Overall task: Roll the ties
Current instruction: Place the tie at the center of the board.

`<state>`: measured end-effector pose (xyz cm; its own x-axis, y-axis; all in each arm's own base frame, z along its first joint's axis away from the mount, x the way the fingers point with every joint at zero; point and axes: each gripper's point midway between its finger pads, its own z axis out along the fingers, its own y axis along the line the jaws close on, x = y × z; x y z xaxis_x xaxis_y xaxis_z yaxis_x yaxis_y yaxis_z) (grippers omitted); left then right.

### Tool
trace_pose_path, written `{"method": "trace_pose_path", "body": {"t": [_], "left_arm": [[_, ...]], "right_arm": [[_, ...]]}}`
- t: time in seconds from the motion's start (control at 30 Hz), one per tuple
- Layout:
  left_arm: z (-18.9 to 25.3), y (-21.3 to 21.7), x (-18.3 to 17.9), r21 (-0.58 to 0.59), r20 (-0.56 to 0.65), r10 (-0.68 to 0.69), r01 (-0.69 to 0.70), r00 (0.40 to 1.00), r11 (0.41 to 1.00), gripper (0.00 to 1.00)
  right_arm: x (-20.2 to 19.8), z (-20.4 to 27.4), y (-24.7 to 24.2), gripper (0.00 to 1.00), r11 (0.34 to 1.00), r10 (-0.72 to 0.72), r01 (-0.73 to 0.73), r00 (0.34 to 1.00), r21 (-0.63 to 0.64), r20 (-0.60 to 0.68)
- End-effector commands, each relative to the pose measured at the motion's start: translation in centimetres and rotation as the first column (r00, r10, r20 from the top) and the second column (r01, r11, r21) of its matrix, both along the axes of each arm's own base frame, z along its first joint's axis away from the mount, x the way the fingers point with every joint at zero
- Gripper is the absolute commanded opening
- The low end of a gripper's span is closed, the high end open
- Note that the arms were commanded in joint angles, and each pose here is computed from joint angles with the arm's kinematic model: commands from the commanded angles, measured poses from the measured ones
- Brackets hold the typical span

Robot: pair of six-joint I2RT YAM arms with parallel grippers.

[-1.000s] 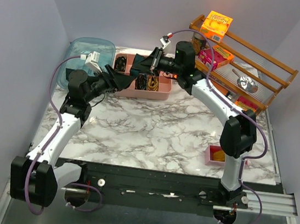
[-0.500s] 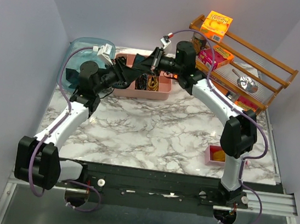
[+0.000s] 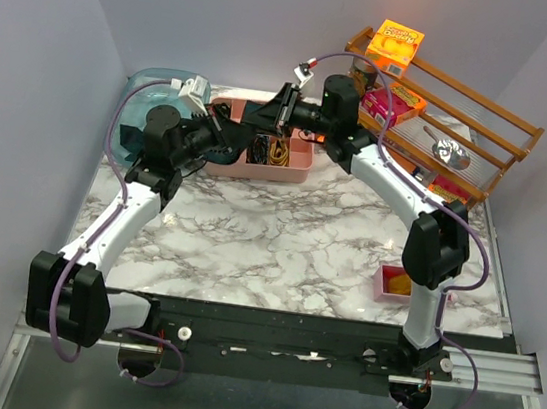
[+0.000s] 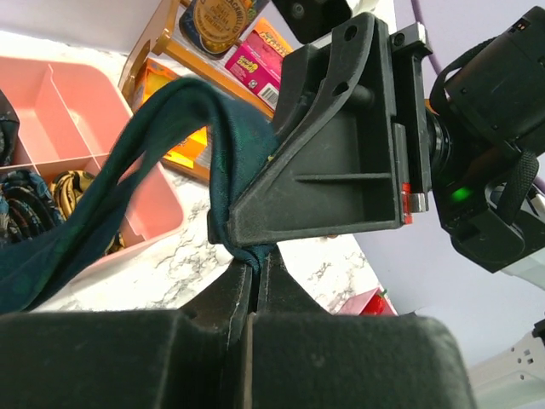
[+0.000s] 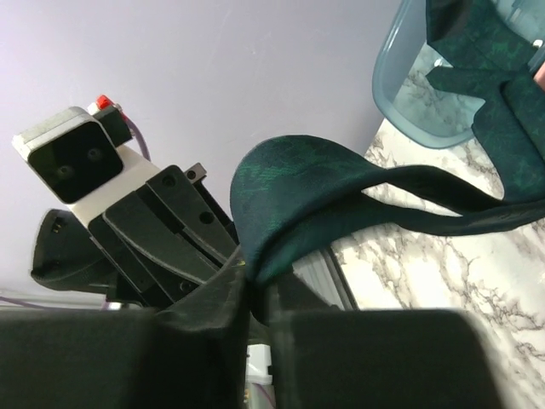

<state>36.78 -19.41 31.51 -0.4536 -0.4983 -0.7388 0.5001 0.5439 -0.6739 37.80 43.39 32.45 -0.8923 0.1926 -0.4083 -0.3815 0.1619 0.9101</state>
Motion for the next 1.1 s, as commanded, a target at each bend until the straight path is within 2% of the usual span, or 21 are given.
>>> {"method": "trace_pose_path", "body": {"t": [0.0,0.1,0.13,0.2,0.33,0.47,0.63,0.73,0.83,1.07], "left_arm": [[4.8,0.8,-0.8,0.044,0.139,0.031,-0.037,0.99,0.998,0.0],[5.4,1.1,-1.4,0.069,0.151,0.035,-0.046,0.988,0.997,0.0],[5.7,1.3,-1.6,0.071,0.157,0.04,-0.052,0.987,0.996,0.0],[6.0,1.5,-1.9,0.077,0.159,0.044,-0.057,0.986,0.995,0.0],[7.1,1.9,-2.6,0.098,0.177,0.051,-0.069,0.983,0.993,0.0],[8.1,2.3,-3.2,0.123,0.178,0.056,-0.079,0.982,0.989,0.0],[11.9,2.8,-4.8,0.148,0.243,0.053,-0.091,0.969,0.985,0.0],[13.7,3.5,-6.5,0.186,0.28,0.055,-0.11,0.959,0.976,0.0],[14.4,4.3,-8.4,0.219,0.296,0.062,-0.131,0.953,0.967,0.0],[14.8,4.4,-14.5,0.247,0.309,-0.025,-0.055,0.951,0.967,0.0]], "right_arm": [[-1.6,1.8,-0.4,0.29,0.998,0.05,-0.051,0.998,0.029,0.042],[-1.7,2.1,-0.5,0.36,0.998,0.051,-0.053,0.997,0.038,0.053],[-1.8,2.3,-0.4,0.45,0.997,0.059,-0.062,0.996,0.052,0.067],[-2.2,2.3,-0.7,0.51,0.994,0.073,-0.077,0.996,0.075,0.049],[-2.6,2.5,-1.2,0.68,0.99,0.085,-0.09,0.995,0.108,0.057],[-3.1,2.8,-1.9,0.79,0.991,0.084,-0.092,0.993,0.099,0.087],[-4.2,2.2,-2.8,0.94,0.996,0.084,-0.087,0.987,0.023,0.137],[-5.2,2.4,-3.7,1.0,0.996,0.082,-0.085,0.978,0.004,0.191],[-6.0,1.2,-4.4,1.0,0.996,0.087,-0.084,0.976,-0.024,0.198],[-5.3,-3.9,-3.6,1.0,0.99,0.121,-0.113,0.988,-0.084,0.098]]}}
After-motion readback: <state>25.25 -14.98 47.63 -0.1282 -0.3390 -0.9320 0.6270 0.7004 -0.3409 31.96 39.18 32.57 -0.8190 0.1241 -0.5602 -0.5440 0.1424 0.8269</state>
